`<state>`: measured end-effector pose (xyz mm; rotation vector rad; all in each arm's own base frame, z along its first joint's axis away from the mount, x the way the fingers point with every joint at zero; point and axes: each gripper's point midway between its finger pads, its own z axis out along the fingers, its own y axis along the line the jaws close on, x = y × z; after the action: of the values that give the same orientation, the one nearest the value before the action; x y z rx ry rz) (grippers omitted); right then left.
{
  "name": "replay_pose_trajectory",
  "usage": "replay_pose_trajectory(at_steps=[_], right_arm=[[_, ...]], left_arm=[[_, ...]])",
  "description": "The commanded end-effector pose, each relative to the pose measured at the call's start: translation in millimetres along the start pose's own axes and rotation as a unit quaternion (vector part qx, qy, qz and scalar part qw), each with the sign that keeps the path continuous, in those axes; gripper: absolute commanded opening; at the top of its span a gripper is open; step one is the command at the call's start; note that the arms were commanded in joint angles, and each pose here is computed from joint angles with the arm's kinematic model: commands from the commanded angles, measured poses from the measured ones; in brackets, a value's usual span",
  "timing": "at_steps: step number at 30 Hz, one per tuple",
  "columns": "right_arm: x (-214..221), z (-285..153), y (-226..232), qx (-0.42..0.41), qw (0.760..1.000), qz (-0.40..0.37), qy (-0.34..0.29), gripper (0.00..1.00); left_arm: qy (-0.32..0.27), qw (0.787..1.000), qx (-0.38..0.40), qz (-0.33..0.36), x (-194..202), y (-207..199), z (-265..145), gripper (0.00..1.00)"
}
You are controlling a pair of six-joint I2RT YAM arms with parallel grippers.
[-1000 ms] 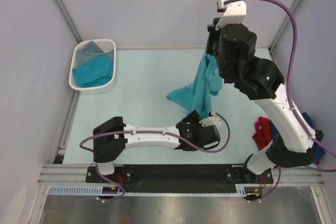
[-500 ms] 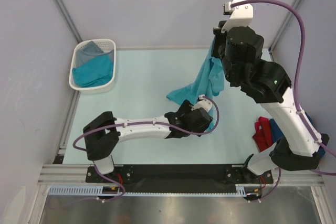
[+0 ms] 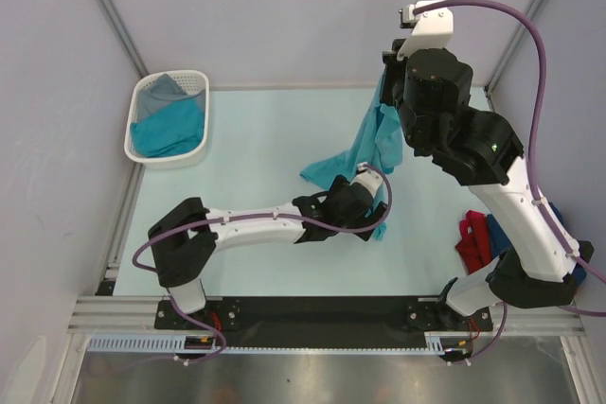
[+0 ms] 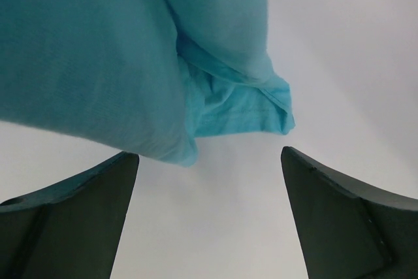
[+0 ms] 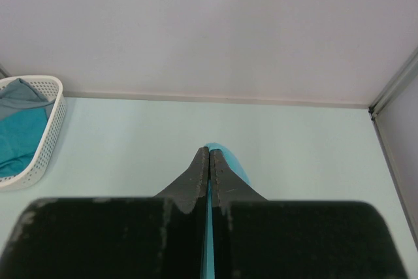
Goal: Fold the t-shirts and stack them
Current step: Flatten out the tshirt
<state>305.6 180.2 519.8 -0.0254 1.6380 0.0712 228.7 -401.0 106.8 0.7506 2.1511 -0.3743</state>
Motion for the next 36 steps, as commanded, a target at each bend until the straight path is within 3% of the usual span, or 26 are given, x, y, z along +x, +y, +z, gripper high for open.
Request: replay_pose_trajectory(at_steps=[1, 14, 26, 36], right_arm=[[-14.9, -7.2, -7.0, -0.005, 0.999, 0.03, -0.021, 0.0], [-10.3, -1.3, -8.0, 0.001, 1.0, 0.026, -0.016, 0.0], [-4.4, 3.4, -8.5, 0.006, 1.0, 0.022, -0.009, 0.0], [-2.0, 6.0, -5.2, 0.003, 1.0, 0.022, -0.006, 0.0]], left_arm=[[-0.01, 0.999, 0.022, -0.042, -4.6, 3.2, 6.9, 0.96], [0.03, 0.998, 0.012, -0.059, 27.9, 19.9, 23.7, 0.89], [0.044, 0.996, 0.033, -0.075, 45.5, 12.8, 27.4, 0.75], [0.044, 0.997, 0.004, -0.07, 47.1, 23.6, 27.3, 0.59]])
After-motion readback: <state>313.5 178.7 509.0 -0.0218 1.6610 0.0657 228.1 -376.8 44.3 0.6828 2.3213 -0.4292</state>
